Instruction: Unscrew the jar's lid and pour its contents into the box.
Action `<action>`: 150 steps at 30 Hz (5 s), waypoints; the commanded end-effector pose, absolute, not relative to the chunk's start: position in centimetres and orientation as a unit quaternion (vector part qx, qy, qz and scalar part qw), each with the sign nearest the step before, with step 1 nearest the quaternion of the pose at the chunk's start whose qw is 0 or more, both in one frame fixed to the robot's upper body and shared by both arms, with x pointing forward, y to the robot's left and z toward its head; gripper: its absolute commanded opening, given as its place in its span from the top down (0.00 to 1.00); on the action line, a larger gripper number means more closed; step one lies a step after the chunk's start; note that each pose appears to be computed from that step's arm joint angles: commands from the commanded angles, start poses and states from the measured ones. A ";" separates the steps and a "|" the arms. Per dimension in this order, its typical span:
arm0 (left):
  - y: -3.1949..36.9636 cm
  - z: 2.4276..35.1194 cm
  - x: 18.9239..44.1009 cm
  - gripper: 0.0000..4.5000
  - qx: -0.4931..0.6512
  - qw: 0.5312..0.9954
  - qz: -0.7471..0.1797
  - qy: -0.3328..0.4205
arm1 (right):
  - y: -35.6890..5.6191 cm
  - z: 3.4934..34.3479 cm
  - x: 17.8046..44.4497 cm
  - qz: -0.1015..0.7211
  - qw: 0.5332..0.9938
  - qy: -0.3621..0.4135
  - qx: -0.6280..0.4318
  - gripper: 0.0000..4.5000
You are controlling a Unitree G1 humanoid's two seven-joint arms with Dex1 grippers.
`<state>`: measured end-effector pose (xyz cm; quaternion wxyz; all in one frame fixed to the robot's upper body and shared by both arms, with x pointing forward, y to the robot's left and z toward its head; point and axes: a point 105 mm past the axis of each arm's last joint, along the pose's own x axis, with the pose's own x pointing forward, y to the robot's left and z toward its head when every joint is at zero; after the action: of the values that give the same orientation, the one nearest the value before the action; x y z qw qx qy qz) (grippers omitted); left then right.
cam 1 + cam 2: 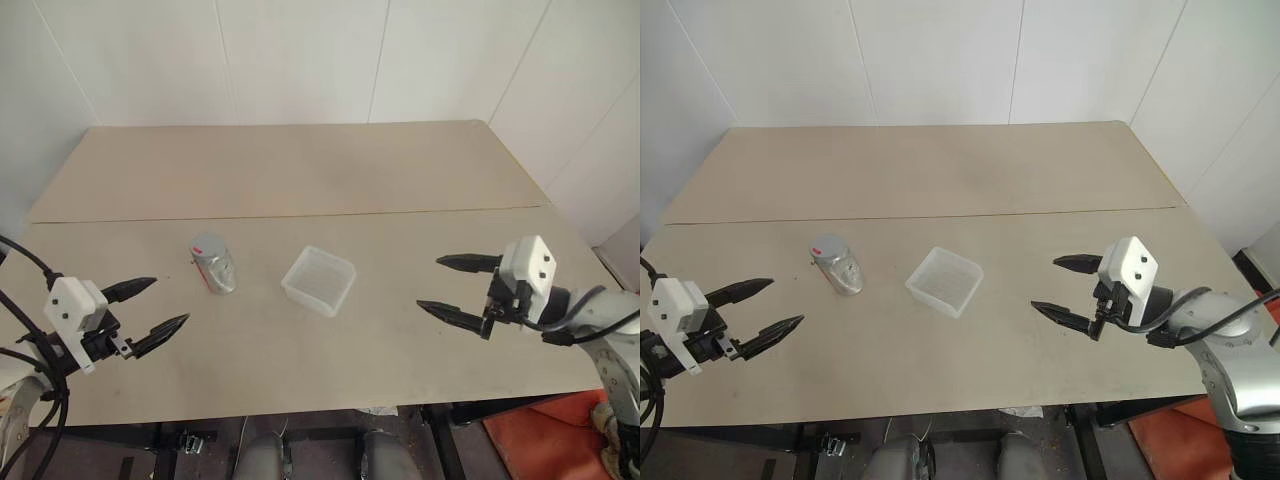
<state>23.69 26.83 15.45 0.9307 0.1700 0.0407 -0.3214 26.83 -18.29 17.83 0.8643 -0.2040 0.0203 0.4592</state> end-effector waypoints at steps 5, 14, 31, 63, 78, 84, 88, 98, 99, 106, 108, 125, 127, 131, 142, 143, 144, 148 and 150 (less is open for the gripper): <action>26.3 16.2 24.1 0.02 0.168 0.935 -0.312 0.020 | -17.6 18.4 26.4 0.468 0.853 -0.004 -0.232 0.02; 27.0 15.2 24.9 0.02 0.149 0.953 -0.265 0.008 | -14.2 19.9 26.9 0.514 0.823 -0.041 -0.240 0.02; 24.0 14.0 31.5 0.02 0.105 0.955 -0.272 -0.045 | -13.5 21.3 26.1 0.536 0.799 -0.051 -0.269 0.02; 17.2 21.7 30.6 0.56 0.069 0.804 -0.589 -0.036 | -3.1 27.2 28.9 0.631 0.753 -0.144 -0.118 0.00; 12.5 22.7 32.4 0.56 0.088 0.763 -0.632 -0.107 | 0.8 27.1 30.8 0.618 0.770 -0.117 -0.103 0.00; 12.2 22.9 32.4 0.56 0.096 0.755 -0.639 -0.115 | 1.1 26.9 31.2 0.620 0.770 -0.109 -0.099 0.00; 12.0 23.1 32.3 0.56 0.100 0.750 -0.644 -0.115 | 1.0 27.1 31.5 0.620 0.771 -0.112 -0.093 0.20; 11.5 23.4 30.2 0.56 0.110 0.677 -0.722 -0.088 | -0.3 28.1 28.0 0.792 0.588 -0.148 -0.073 0.38; 11.5 23.5 30.0 0.56 0.113 0.669 -0.729 -0.089 | -0.6 28.0 27.6 0.811 0.561 -0.151 -0.075 0.38; 10.6 24.2 28.8 0.56 0.113 0.632 -0.762 -0.086 | 1.2 27.3 29.0 0.852 0.492 -0.145 -0.102 0.38; 10.7 24.1 29.0 0.56 0.115 0.640 -0.755 -0.087 | 1.5 27.1 29.7 0.842 0.507 -0.149 -0.107 0.38; 12.6 22.1 32.5 0.56 0.088 0.755 -0.644 -0.089 | -1.0 27.8 29.4 0.672 0.708 -0.176 -0.128 0.01; 12.5 22.2 32.6 0.56 0.085 0.755 -0.644 -0.090 | 0.1 27.8 29.5 0.660 0.720 -0.176 -0.123 0.01; 12.3 22.3 32.3 0.56 0.087 0.748 -0.652 -0.091 | 1.8 27.5 31.2 0.621 0.756 -0.165 -0.128 0.01; 13.5 23.2 31.6 0.56 0.097 0.751 -0.646 -0.098 | -0.3 27.1 34.4 0.572 0.801 -0.135 -0.112 0.01; 13.7 23.3 31.5 0.56 0.097 0.751 -0.645 -0.099 | -0.9 27.1 34.6 0.567 0.805 -0.134 -0.113 0.01; 14.0 23.5 31.4 0.56 0.098 0.751 -0.645 -0.098 | -1.7 27.2 34.8 0.562 0.808 -0.133 -0.114 0.01; 14.8 23.6 31.0 0.56 0.103 0.752 -0.644 -0.094 | -4.0 27.4 35.2 0.548 0.818 -0.130 -0.119 0.01; 15.0 23.7 30.9 0.56 0.102 0.752 -0.645 -0.092 | -4.8 27.4 35.3 0.543 0.821 -0.128 -0.123 0.01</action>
<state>31.93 15.21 22.29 0.7706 0.0903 -0.0632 -0.6278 34.60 -2.74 26.21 0.8007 -0.1270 -0.1089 0.5752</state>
